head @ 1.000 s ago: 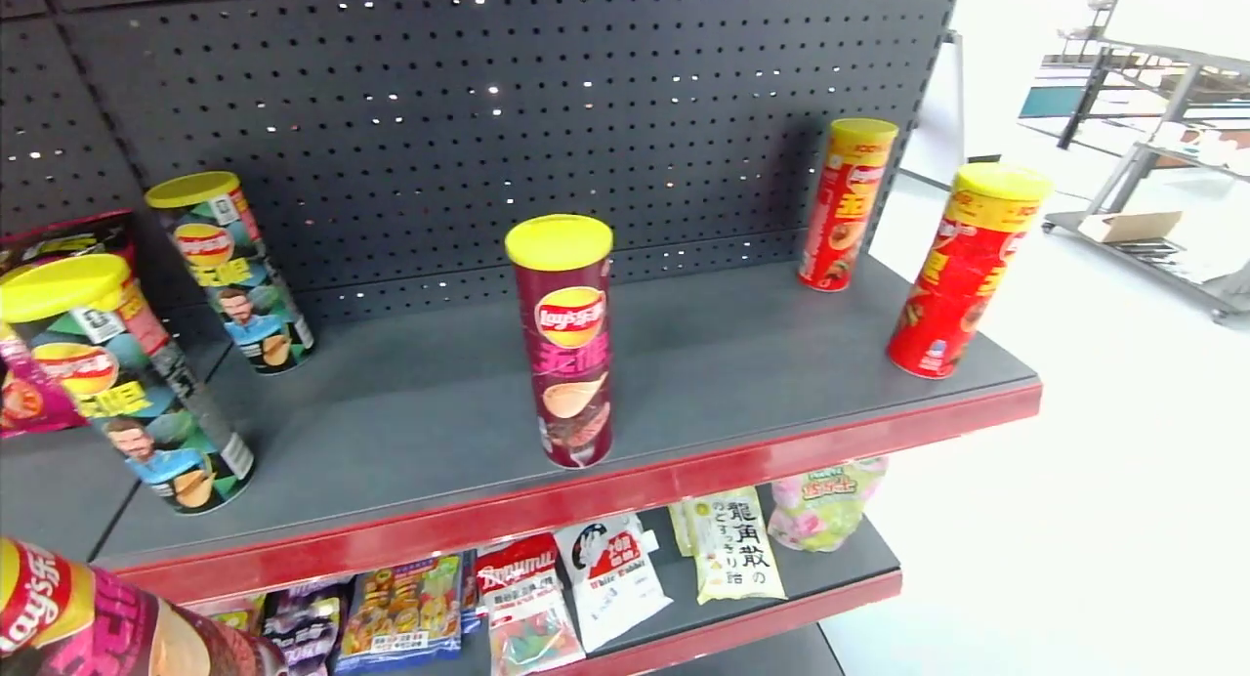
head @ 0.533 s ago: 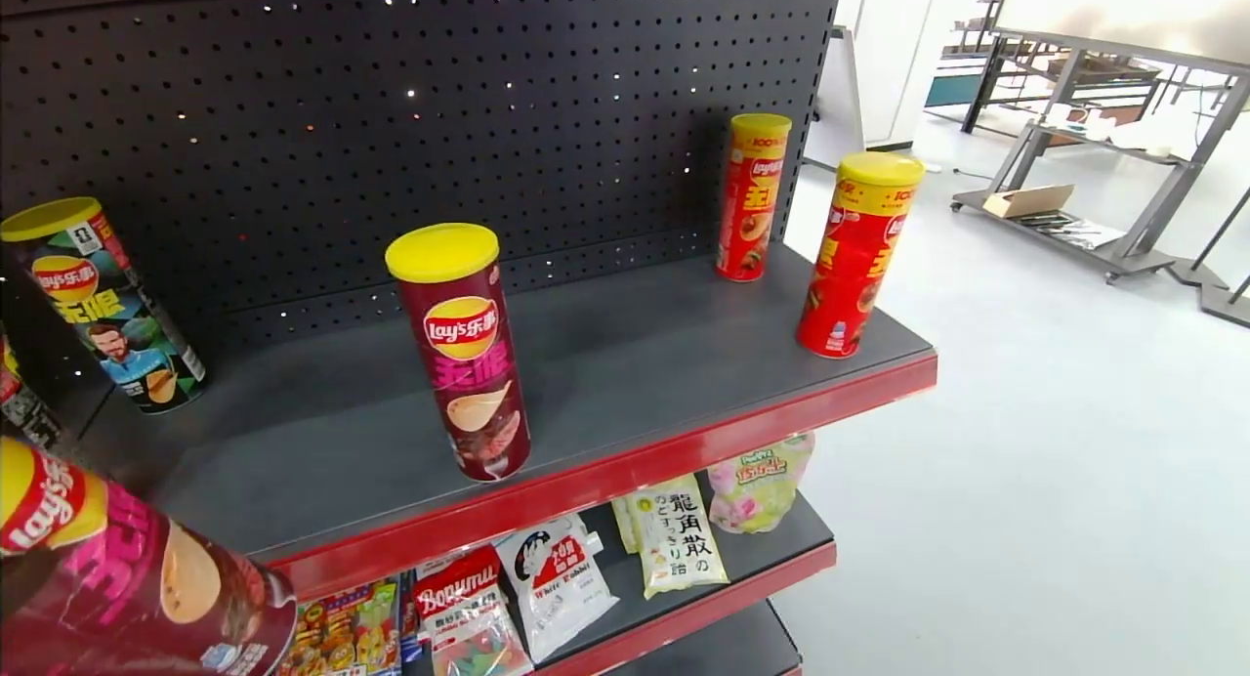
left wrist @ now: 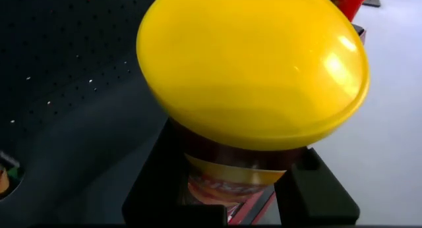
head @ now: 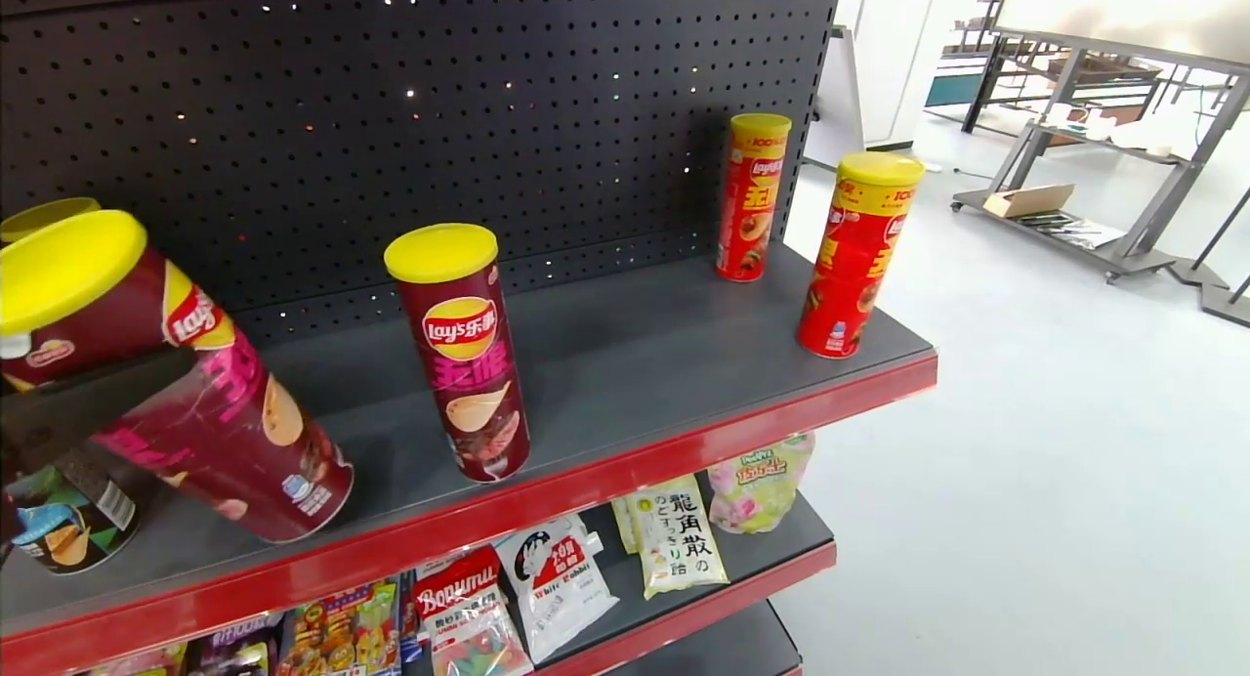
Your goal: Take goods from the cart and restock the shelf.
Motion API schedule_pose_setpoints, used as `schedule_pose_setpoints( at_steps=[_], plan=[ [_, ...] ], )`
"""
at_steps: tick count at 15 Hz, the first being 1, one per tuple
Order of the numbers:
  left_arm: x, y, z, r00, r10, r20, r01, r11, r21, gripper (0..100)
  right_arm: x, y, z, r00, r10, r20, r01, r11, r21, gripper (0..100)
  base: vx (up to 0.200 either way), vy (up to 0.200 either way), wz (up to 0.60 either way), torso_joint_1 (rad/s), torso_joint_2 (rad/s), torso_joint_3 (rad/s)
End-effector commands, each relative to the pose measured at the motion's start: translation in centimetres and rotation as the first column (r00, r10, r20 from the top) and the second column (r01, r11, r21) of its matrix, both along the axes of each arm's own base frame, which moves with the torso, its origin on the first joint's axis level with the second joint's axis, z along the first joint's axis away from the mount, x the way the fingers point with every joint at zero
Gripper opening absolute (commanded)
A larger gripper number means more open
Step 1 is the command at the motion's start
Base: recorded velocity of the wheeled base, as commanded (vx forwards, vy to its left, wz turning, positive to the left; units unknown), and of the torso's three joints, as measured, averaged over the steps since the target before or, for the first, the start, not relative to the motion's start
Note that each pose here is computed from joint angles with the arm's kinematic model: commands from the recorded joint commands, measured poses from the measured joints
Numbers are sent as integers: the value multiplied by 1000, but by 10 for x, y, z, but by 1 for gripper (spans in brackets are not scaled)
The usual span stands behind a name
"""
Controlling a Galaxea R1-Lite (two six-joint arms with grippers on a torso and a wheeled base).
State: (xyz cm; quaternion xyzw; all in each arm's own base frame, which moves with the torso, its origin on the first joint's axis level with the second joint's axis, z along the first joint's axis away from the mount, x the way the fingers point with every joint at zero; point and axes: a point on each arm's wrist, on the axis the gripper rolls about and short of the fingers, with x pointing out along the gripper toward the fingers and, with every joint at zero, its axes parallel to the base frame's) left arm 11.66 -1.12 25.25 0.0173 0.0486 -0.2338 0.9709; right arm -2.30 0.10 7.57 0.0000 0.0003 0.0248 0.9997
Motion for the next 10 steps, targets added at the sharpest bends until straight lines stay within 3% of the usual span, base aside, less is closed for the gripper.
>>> schedule_pose_setpoints(
  at_steps=[1,4,8,10],
  plan=[
    [39,-6,4,997,-38,-64,38,999,0,0,0,0,0,1000,1,-2,-1,1000,0,100,0,0,0,0,0,0],
    [71,-9,6,994,-44,-99,45,999,3,0,0,0,0,1000,1,-2,-1,1000,0,100,0,0,0,0,0,0],
    [102,-10,0,995,-40,-87,40,999,4,0,0,0,0,1000,1,-2,-1,1000,0,100,0,0,0,0,0,0],
    [119,-15,-3,995,-59,-75,61,998,31,0,0,0,0,1000,1,-2,-1,1000,0,100,0,0,0,0,0,0]
  ],
)
